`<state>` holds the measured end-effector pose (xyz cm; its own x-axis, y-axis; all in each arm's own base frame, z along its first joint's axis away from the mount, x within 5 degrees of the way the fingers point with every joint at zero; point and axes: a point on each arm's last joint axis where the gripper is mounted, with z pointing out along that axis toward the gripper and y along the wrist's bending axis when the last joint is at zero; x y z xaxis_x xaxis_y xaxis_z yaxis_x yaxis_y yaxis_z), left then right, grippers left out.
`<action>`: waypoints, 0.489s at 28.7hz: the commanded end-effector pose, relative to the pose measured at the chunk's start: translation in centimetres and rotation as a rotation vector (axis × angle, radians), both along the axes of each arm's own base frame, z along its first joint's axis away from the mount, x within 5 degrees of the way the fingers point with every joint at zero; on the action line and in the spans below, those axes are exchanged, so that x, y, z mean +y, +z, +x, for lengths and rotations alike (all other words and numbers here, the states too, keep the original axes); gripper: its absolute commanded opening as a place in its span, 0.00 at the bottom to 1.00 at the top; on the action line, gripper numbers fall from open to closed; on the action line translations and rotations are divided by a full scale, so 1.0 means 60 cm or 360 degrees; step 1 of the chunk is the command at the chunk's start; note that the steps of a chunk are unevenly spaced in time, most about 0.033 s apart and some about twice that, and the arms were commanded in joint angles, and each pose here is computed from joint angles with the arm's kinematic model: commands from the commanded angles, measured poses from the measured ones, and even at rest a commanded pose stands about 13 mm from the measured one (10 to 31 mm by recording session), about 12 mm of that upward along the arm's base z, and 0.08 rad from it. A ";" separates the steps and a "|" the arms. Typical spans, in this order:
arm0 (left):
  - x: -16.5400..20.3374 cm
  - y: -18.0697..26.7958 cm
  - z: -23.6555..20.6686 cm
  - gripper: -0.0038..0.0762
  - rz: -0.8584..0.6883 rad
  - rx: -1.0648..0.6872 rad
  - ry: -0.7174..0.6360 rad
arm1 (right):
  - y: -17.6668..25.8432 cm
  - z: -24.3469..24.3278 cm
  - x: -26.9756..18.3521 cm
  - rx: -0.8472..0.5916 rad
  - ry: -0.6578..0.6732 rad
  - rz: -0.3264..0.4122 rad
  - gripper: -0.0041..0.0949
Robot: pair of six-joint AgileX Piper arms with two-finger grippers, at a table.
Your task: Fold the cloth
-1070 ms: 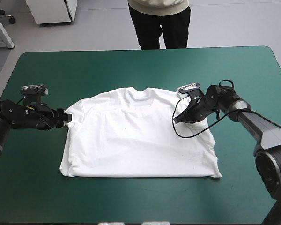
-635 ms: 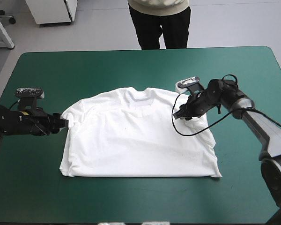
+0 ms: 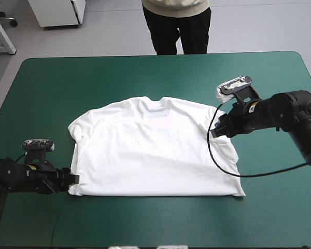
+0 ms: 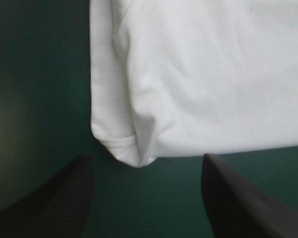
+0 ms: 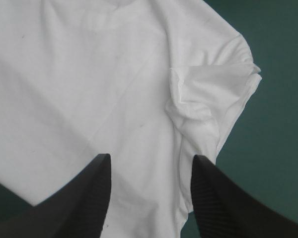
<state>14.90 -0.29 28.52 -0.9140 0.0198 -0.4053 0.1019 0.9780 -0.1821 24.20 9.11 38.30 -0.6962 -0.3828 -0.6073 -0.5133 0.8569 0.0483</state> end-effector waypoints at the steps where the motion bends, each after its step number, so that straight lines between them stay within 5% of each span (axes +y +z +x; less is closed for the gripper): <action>1: 0.002 -0.012 0.000 0.62 0.0002 -0.0057 0.0052 | 0.010 -0.029 -0.011 -0.0069 -0.0036 0.0041 0.51; 14: 0.009 -0.079 0.014 0.62 0.0026 0.0090 0.0087 | -0.034 -0.045 -0.015 0.0048 -0.0048 0.0015 0.49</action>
